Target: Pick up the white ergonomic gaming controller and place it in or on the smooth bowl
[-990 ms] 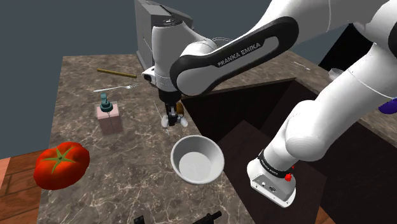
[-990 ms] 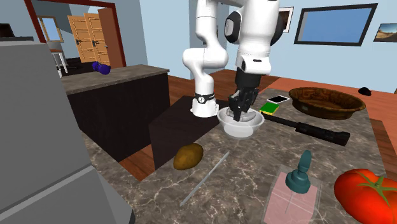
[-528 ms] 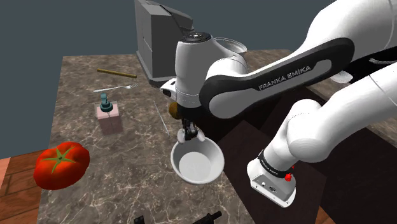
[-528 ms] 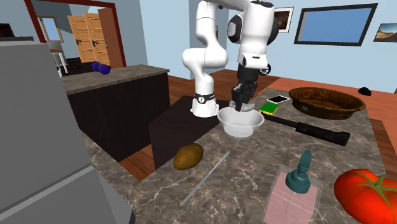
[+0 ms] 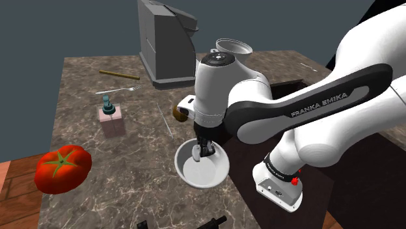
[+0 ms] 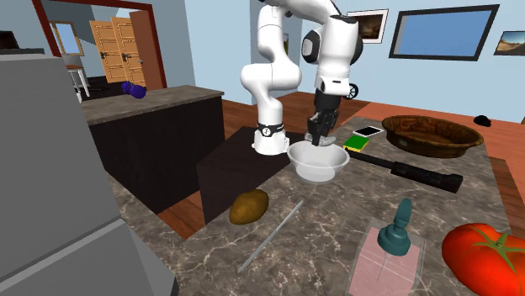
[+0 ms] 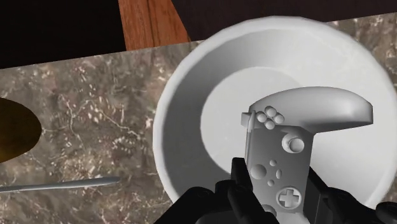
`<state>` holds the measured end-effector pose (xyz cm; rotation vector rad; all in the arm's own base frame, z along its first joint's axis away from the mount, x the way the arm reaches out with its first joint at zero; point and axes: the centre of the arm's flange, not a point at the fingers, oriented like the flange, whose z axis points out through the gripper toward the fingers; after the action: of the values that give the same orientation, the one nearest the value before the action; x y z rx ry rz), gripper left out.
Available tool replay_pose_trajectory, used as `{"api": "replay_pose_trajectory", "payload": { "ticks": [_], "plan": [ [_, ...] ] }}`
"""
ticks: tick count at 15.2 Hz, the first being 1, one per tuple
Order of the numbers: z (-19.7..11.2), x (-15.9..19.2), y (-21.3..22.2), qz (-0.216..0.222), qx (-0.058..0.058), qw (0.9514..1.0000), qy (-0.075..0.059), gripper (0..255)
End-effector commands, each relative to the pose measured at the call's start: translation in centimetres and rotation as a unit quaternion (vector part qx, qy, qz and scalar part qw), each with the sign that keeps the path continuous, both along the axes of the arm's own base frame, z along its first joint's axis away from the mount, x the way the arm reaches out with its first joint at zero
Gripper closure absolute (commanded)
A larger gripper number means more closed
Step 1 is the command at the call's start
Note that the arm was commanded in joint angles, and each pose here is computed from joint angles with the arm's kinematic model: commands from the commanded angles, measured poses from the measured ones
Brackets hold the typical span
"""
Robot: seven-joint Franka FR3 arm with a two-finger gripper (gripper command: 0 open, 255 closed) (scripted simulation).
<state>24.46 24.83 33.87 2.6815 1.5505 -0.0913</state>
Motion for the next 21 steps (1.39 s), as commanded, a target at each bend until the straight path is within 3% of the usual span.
{"api": "replay_pose_trajectory", "payload": {
  "ticks": [1,8,16,17,21],
  "plan": [
    [-1.1,0.0,0.1,0.000,0.000,1.0000,0.000,255],
    [-4.6,0.0,0.1,0.000,0.000,1.0000,0.000,255],
    [-4.6,0.0,0.1,0.000,0.000,1.0000,0.000,255],
    [-4.6,0.0,0.1,0.000,0.000,1.0000,0.000,0],
    [-4.6,0.0,0.1,0.000,0.000,1.0000,0.000,0]
  ]
}}
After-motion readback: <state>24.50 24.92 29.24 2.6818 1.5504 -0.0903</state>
